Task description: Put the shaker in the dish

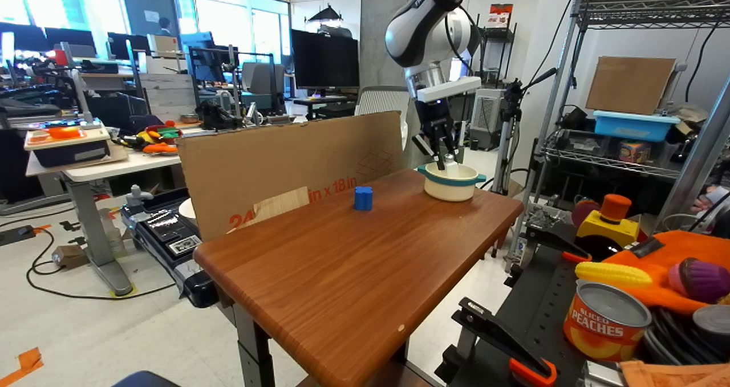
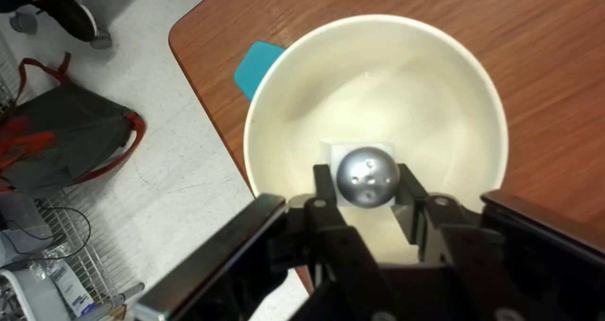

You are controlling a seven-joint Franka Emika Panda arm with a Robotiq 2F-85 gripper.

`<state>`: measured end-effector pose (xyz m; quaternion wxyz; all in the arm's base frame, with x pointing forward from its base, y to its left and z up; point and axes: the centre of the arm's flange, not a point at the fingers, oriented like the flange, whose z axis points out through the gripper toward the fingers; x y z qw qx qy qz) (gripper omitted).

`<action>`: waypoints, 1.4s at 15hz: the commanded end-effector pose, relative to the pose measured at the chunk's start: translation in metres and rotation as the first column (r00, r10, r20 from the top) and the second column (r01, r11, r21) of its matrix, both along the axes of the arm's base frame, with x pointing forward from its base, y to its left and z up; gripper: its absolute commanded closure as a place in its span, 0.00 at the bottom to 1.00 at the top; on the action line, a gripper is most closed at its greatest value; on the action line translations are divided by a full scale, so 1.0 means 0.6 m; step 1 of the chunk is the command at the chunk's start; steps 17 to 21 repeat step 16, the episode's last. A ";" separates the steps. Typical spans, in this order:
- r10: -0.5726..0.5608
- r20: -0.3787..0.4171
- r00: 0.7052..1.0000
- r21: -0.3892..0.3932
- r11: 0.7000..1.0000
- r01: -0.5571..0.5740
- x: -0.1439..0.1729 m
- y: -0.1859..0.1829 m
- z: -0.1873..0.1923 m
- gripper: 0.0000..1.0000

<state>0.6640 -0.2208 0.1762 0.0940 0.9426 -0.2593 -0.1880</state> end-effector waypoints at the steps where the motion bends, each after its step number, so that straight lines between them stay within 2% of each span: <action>1: 0.018 -0.016 1.000 0.015 1.000 -0.018 0.025 0.003 -0.009 0.91; 2: 0.020 -0.004 1.000 0.013 1.000 -0.019 0.019 0.008 -0.004 0.43; 4: 0.050 0.026 0.998 0.037 0.998 -0.051 0.000 0.021 0.022 0.33; 8: 0.142 0.100 0.985 0.101 0.983 -0.152 -0.052 0.046 0.111 0.04; 10: 0.187 0.142 0.972 0.150 0.966 -0.208 -0.077 0.062 0.166 0.00; 11: 0.149 0.137 0.979 0.191 0.966 -0.173 -0.083 0.074 0.194 0.00; 12: 0.111 0.100 0.989 0.234 0.963 -0.131 -0.093 0.094 0.220 0.00; 13: 0.140 0.107 0.984 0.150 0.976 -0.155 -0.030 0.060 0.163 0.00; 16: 0.128 0.102 0.986 0.198 0.969 -0.146 -0.062 0.087 0.219 0.00; 21: 0.128 0.102 0.986 0.198 0.969 -0.146 -0.062 0.087 0.219 0.00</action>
